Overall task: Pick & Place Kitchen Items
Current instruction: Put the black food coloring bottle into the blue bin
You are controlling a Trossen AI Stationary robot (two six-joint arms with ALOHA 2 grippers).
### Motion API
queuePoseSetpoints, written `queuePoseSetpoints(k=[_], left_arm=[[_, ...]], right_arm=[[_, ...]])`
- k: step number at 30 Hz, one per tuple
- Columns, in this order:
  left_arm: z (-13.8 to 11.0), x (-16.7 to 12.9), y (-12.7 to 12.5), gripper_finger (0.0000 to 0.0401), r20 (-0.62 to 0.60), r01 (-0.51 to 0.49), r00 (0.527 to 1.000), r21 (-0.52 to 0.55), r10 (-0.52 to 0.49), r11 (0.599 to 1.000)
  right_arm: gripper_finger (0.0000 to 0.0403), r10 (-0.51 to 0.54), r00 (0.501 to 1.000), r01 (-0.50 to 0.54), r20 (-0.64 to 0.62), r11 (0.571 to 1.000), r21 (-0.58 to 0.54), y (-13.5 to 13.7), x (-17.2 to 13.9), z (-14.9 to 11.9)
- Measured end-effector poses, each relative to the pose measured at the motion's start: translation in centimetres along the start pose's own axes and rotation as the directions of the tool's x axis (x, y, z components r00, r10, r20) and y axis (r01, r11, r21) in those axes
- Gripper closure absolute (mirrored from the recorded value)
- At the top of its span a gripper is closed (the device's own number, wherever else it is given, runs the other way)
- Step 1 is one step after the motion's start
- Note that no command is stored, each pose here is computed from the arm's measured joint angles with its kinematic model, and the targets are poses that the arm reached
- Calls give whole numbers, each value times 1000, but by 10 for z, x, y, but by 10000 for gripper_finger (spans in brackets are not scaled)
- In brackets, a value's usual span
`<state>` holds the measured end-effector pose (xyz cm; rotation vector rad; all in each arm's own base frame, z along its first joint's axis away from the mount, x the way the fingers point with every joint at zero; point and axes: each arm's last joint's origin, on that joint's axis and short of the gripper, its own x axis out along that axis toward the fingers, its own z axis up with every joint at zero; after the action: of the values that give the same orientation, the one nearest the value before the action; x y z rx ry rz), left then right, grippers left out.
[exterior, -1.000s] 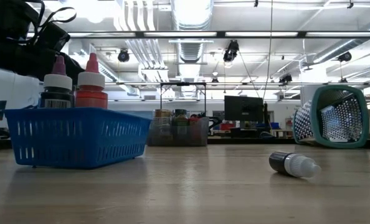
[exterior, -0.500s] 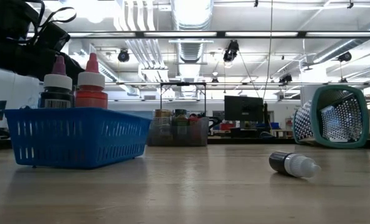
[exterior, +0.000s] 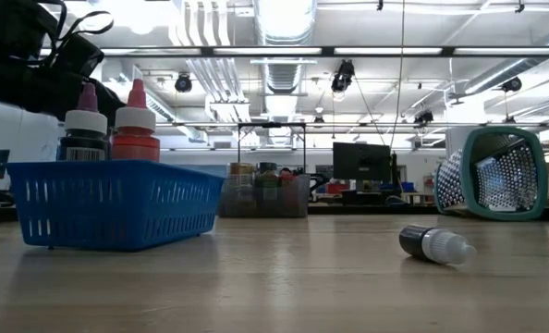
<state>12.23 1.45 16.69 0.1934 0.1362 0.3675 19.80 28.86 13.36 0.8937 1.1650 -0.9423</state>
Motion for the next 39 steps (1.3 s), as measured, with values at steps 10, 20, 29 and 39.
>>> queuePoseSetpoints(k=[10,20,29,39], left_arm=[[-1,0,0,185,-5,1,1000,2,-1,1000],[-1,0,0,185,-6,1,1000,2,-1,1000],[-1,0,0,185,-6,1,1000,2,-1,1000],[-1,0,0,185,-6,1,1000,2,-1,1000]], right_arm=[[232,2,1000,-2,27,1000,-2,0,2,3],[222,-12,998,11,59,1000,12,2,4,10],[257,-22,995,22,100,1000,7,2,6,15],[280,-19,997,20,71,1000,-12,3,3,14]])
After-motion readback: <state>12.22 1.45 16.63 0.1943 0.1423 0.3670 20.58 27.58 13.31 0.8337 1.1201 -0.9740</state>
